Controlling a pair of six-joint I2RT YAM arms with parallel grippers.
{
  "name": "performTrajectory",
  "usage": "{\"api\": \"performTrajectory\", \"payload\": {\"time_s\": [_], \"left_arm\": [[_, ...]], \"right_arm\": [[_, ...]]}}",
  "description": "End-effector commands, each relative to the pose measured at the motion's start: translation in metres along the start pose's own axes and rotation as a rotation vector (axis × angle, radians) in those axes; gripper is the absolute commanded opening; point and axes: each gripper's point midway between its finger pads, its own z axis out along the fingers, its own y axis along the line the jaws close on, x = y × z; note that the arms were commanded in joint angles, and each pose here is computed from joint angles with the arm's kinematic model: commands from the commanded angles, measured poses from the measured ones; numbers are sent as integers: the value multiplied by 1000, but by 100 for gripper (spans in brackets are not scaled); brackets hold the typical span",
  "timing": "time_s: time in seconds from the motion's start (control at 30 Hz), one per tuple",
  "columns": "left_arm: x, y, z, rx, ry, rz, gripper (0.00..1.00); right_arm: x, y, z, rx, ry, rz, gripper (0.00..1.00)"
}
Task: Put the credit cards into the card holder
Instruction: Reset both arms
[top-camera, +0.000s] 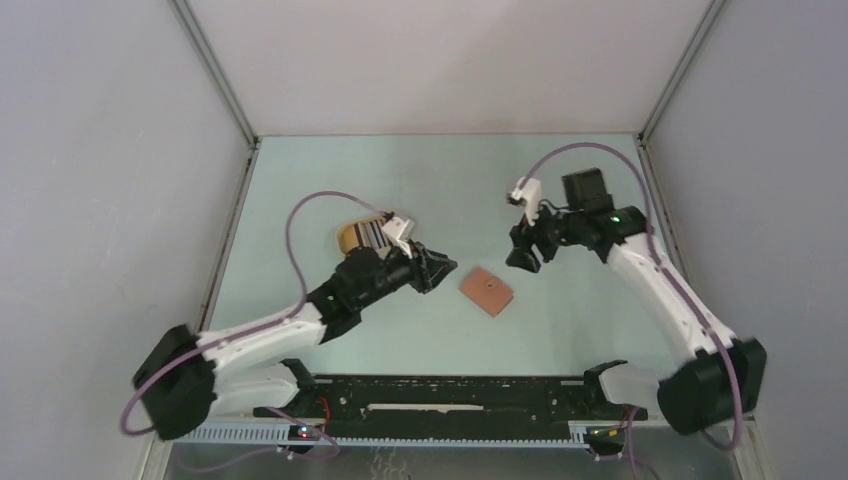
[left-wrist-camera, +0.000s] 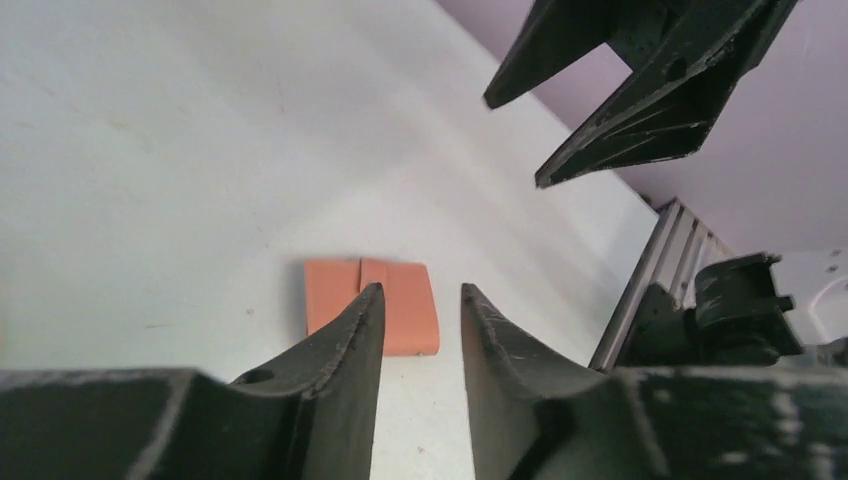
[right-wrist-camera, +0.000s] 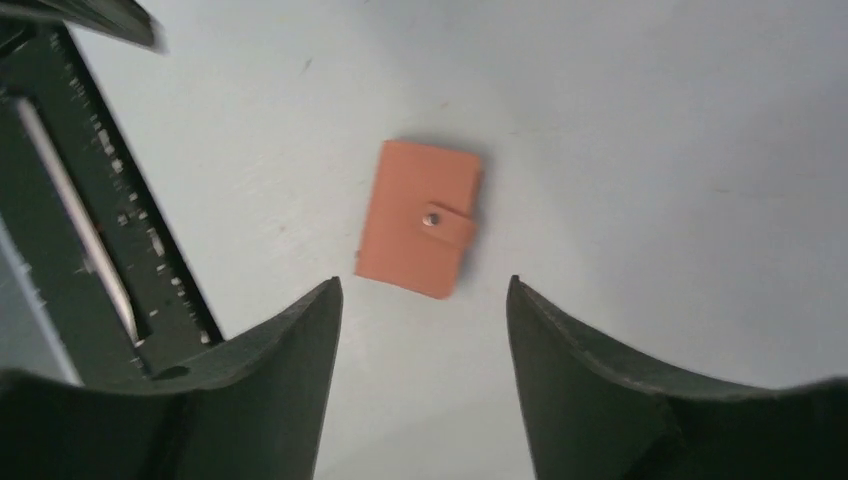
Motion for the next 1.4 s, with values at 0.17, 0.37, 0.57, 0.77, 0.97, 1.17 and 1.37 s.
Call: {"api": "performTrajectory", "payload": {"time_s": [0.17,0.37,0.57,0.77,0.97,1.17,1.37], "left_arm": [[-105,4,-98,-215,-244,244,99],[-139,-8,-145,-237,-305,191,100],[-163,-25,-174,-230,-326,162,100],[-175,-34,-193,-232,-324,171,100],[-173,-33,-202,-241,-322,182,100],[-169,-30,-205,-248,-322,188,100],[-164,-27,-206,-254,-319,195,100]], "right_arm": [[-52,-16,-130,351,-400,-19,100],[-77,-1,-172,391,-538,123,100],[-96,14,-202,437,-591,141,100],[-106,22,-213,443,-650,211,100],[-107,29,-216,434,-664,224,100],[-107,33,-213,401,-662,215,100],[-106,33,-212,398,-662,215,100]]}}
